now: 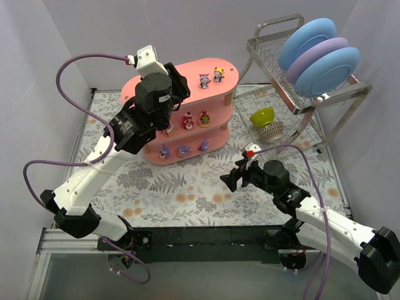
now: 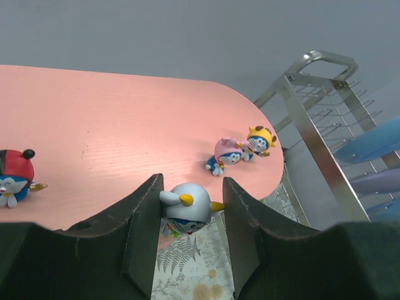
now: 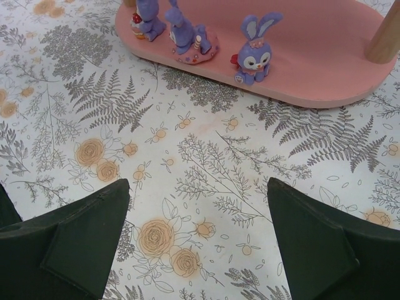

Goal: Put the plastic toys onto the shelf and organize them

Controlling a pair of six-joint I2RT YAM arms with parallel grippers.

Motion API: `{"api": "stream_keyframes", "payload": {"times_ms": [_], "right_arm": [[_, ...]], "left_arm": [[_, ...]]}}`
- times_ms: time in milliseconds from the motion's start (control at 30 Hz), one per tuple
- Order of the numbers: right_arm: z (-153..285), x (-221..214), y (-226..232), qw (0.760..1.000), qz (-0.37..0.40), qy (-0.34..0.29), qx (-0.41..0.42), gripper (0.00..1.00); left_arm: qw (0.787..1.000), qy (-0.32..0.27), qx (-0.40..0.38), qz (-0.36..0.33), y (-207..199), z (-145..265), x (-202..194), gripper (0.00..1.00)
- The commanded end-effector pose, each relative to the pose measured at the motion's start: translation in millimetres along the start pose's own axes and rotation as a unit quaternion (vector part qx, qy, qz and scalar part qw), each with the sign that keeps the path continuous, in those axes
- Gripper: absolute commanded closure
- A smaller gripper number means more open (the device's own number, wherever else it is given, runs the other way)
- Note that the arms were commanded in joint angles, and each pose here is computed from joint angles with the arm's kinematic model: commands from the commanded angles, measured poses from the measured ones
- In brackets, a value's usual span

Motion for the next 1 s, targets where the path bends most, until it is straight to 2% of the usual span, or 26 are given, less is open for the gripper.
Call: {"api": "stream_keyframes", "payload": {"times_ms": [0, 400, 967], "right_arm": [[2.4, -0.8, -2.5, 1.000, 0.008, -0.003, -0.010, 0.02], [2.9, -3.3, -2.3, 1.000, 0.008, 0.000, -0.008, 0.02], [1.5, -6.1, -1.2, 1.000, 0.007, 0.005, 0.001, 0.02]], "left_arm": [[1.000, -0.015, -0.007, 0.003, 0.4, -10.3, 12.9, 1.00], [1.000, 0.012, 0.009, 0.016, 18.3, -46.5, 1.1, 1.00], [0.998, 0.050, 0.013, 0.042, 34.4, -61.0, -15.5, 0.96]]}}
Point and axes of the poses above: each gripper's point midway between its finger pads, its own z axis back along the fingers, its own y axis along the line the jaws close on, x = y × z, the point moved 9 cm from there along z, back along the fingers, and after that the axes turned 7 degrees about z, right-handed, at the moved point
